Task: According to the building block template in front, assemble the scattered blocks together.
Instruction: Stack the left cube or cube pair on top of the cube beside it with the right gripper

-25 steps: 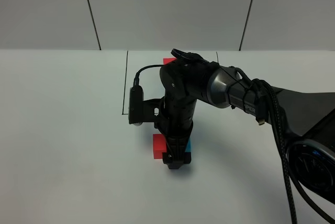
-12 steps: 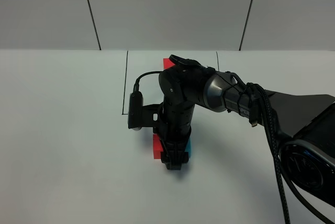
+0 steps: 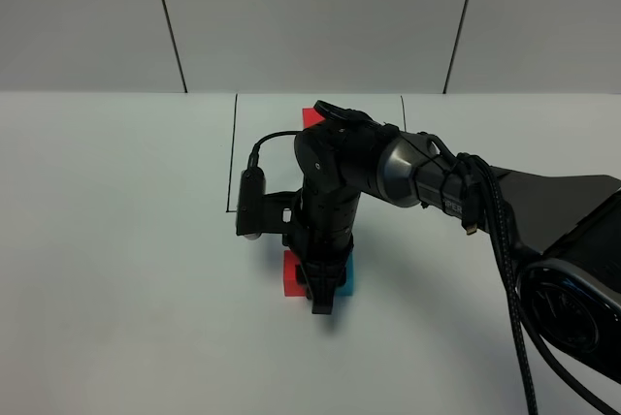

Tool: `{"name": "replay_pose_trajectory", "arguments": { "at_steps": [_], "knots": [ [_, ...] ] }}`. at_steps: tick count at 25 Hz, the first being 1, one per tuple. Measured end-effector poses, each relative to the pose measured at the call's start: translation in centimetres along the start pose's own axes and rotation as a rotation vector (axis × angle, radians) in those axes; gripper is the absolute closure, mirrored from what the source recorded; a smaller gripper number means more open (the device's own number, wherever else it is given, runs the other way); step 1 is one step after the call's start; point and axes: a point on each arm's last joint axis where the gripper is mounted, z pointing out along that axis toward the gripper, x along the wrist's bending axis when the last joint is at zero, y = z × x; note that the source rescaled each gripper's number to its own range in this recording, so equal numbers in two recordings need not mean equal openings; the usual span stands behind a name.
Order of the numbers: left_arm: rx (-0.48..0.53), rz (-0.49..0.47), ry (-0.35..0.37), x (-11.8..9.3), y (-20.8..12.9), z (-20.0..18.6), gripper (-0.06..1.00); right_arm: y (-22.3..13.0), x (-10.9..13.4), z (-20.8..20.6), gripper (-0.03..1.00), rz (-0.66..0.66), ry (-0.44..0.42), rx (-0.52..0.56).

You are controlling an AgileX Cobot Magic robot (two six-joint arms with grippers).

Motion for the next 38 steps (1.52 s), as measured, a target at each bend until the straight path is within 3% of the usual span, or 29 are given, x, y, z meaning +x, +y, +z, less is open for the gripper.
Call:
{"name": "replay_pose_trajectory", "arguments": {
  "at_steps": [6, 9, 13, 16, 19, 30, 38],
  "knots": [
    [0.0, 0.001, 0.0, 0.0, 0.0, 0.0, 0.06, 0.0, 0.0, -0.5, 0.97, 0.09, -0.004, -0.004],
    [0.0, 0.001, 0.0, 0.0, 0.0, 0.0, 0.06, 0.2, -0.1, -1.9, 0.97, 0.216, -0.022, -0.023],
    [0.0, 0.001, 0.0, 0.0, 0.0, 0.0, 0.06, 0.0, 0.0, -2.8, 0.97, 0.579, -0.025, -0.017],
    [0.0, 0.001, 0.0, 0.0, 0.0, 0.0, 0.06, -0.2, 0.3, -2.9, 0.97, 0.969, -0.007, 0.019],
    [0.0, 0.001, 0.0, 0.0, 0.0, 0.0, 0.06, -0.4, 0.4, -2.9, 0.97, 1.191, -0.004, 0.04],
    [0.0, 0.001, 0.0, 0.0, 0.0, 0.0, 0.06, 0.0, -0.6, -2.8, 0.97, 1.524, -0.062, -0.075],
    [0.0, 0.001, 0.0, 0.0, 0.0, 0.0, 0.06, -0.8, -1.3, -2.9, 0.97, 1.587, -0.146, -0.078]
  ]
}}
